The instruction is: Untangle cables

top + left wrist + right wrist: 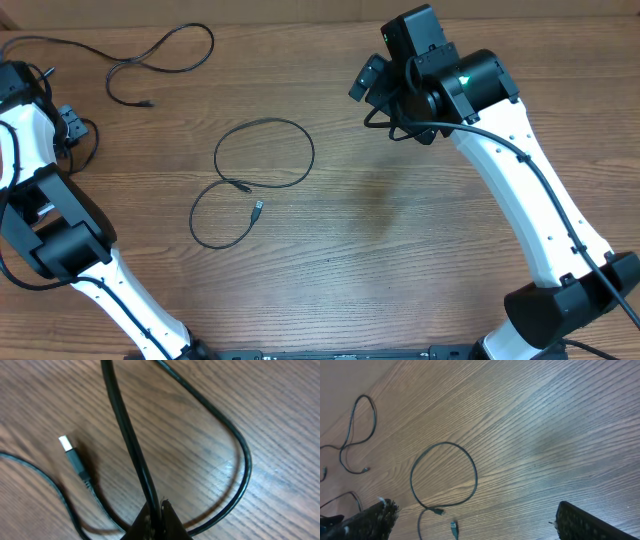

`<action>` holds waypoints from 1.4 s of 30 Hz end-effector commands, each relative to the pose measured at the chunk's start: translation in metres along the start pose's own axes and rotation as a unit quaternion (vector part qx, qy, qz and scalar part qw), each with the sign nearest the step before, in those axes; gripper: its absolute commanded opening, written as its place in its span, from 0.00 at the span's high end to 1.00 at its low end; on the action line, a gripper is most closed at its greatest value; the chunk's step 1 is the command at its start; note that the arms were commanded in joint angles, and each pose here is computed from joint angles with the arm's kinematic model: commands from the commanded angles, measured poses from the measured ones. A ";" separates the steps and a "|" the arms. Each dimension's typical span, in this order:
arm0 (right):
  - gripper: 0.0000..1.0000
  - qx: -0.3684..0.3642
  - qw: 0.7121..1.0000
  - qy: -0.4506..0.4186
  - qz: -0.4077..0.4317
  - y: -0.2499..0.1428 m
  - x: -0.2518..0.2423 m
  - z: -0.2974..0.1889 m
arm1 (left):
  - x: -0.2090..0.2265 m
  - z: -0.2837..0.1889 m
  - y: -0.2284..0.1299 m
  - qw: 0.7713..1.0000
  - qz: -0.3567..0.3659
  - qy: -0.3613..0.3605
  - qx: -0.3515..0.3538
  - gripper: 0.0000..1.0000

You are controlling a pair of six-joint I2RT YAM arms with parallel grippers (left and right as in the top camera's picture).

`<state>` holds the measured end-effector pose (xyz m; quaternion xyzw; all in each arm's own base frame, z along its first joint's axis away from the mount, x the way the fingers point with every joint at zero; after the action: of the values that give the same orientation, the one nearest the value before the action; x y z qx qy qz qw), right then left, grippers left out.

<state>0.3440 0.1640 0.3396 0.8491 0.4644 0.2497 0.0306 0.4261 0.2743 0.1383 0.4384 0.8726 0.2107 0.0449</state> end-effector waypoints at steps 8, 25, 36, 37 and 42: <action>0.00 -0.001 1.000 -0.002 -0.002 0.001 0.001 0.006 | -0.004 0.023 -0.020 0.999 0.003 -0.024 0.033 0.86; 0.00 0.003 1.000 -0.007 -0.002 0.000 -0.001 0.006 | 0.008 -0.106 0.050 0.994 -0.073 -0.037 -0.074 0.04; 0.00 0.007 1.000 -0.014 -0.003 -0.001 -0.003 0.006 | 0.088 -0.066 0.008 0.969 -0.240 0.049 0.034 0.00; 0.00 0.006 1.000 -0.013 -0.003 -0.001 -0.002 0.006 | 0.095 -0.060 0.003 0.966 -0.249 0.048 0.043 0.00; 0.00 0.002 1.000 -0.006 -0.002 0.000 -0.001 0.006 | 0.113 -0.031 -0.020 0.953 -0.292 0.016 0.076 0.01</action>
<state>0.3449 0.1644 0.3365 0.8504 0.4654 0.2434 0.0303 0.3432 0.3420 0.1828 0.1907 0.9681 0.1603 0.0256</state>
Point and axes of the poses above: each gripper's point midway between its finger pads, its own z axis out along the fingers, its own x axis along the line the jaws close on, y = z × x, the point moved 10 cm from there along -z, back along the fingers, and after that the axes turned 3 degrees about z, right-handed, at the moved point
